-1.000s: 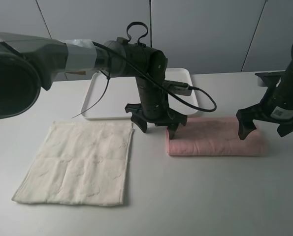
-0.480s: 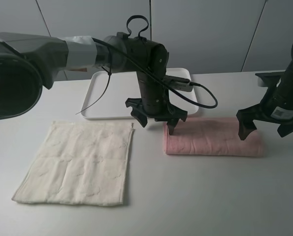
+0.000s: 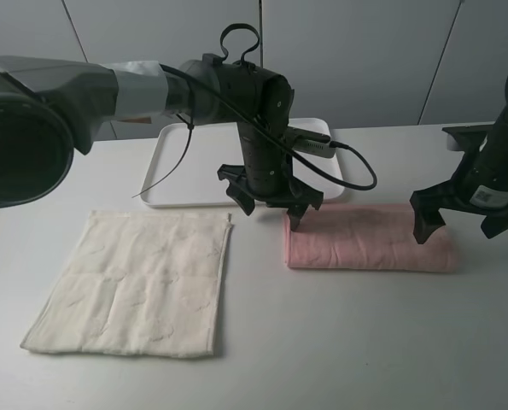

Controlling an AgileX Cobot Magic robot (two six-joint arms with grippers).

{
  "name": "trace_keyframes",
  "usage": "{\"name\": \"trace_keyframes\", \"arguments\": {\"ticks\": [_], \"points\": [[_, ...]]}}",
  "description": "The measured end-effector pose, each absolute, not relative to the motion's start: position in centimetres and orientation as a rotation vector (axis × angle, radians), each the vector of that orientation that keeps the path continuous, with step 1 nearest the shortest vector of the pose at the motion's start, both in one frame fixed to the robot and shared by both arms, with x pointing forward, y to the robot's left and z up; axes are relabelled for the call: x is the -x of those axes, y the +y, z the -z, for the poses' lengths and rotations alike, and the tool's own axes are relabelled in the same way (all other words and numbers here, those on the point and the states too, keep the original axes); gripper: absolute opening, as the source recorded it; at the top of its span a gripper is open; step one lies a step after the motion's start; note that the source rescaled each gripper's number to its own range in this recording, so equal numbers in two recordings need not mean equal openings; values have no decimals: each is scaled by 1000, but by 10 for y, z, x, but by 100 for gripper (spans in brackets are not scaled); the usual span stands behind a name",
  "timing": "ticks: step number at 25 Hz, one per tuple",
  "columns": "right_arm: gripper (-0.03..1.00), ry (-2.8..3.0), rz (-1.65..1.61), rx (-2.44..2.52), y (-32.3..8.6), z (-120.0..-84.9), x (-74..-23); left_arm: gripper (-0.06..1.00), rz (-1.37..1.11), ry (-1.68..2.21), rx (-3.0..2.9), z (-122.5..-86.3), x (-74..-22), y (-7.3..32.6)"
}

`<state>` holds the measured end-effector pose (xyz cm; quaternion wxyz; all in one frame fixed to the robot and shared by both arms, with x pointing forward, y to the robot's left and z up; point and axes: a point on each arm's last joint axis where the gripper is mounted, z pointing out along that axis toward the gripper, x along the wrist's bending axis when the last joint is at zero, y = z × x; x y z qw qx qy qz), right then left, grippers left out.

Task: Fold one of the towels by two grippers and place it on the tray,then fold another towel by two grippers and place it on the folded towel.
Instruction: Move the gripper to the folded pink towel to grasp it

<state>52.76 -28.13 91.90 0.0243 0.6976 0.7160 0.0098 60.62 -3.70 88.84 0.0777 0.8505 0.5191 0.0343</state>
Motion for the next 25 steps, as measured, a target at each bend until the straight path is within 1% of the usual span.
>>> {"name": "trace_keyframes", "arguments": {"ticks": [5,8,19,25], "points": [[100,2224,-22,-2145,-282,-919,-528,97,-122,1550,-2567,-888,-606,-36],[100,2224,-22,-2145,-282,-919,-527,97,-113,1562,-2595,-879,-604,-36],[100,2238,-15,-2127,-282,-919,-527,97,-114,1561,-2593,-880,-605,-36],[100,2268,42,-2128,-283,-907,-528,97,-114,1561,-2593,-880,-605,-36]]}}
